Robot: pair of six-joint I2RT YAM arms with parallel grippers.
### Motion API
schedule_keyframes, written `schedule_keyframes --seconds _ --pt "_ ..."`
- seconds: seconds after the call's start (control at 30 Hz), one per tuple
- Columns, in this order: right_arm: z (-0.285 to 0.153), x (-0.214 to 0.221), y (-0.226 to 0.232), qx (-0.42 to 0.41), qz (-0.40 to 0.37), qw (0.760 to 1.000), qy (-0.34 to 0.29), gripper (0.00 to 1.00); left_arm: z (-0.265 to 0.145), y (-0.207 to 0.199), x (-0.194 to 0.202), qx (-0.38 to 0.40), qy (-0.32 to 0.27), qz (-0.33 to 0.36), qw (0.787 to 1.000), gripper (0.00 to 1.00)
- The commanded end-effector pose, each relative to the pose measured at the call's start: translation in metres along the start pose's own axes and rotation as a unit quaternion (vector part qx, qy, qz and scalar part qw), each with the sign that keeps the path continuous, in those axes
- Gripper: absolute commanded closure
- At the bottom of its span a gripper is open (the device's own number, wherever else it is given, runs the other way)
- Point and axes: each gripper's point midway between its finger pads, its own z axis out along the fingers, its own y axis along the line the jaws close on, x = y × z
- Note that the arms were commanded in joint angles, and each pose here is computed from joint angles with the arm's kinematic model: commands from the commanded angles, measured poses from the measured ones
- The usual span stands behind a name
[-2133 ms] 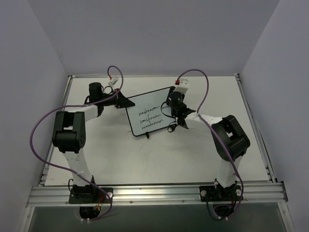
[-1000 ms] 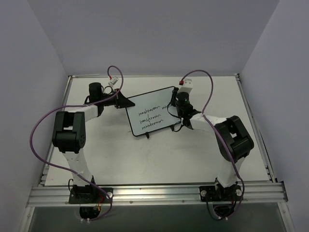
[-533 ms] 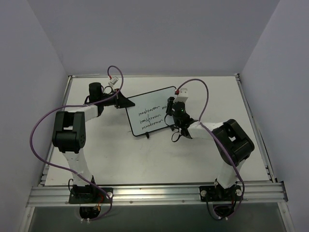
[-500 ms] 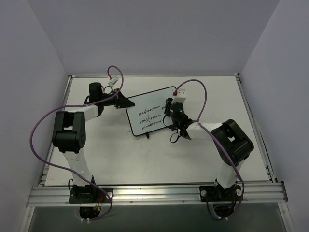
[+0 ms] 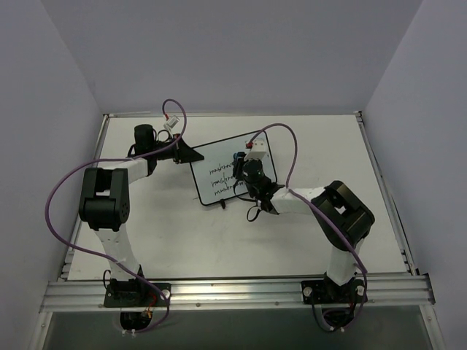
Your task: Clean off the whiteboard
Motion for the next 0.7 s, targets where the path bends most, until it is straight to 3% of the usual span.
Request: schedule_keyframes --seconds 0.0,0.3,0.67 --pt "0.012 -0.007 -0.052 0.073 0.012 0.997 0.003 1.0 -0.009 0.059 0.002 -0.109 -0.026 0.064 0.992 0.98" --pt "0.012 0.0 -0.144 0.17 0.047 0.984 0.017 1.0 -0.009 0.059 0.002 -0.109 -0.025 0.064 0.992 0.98" --pt "0.014 -0.009 -0.123 0.112 0.055 0.992 0.012 1.0 -0.009 0.058 0.002 -0.108 -0.026 0.064 0.992 0.98"
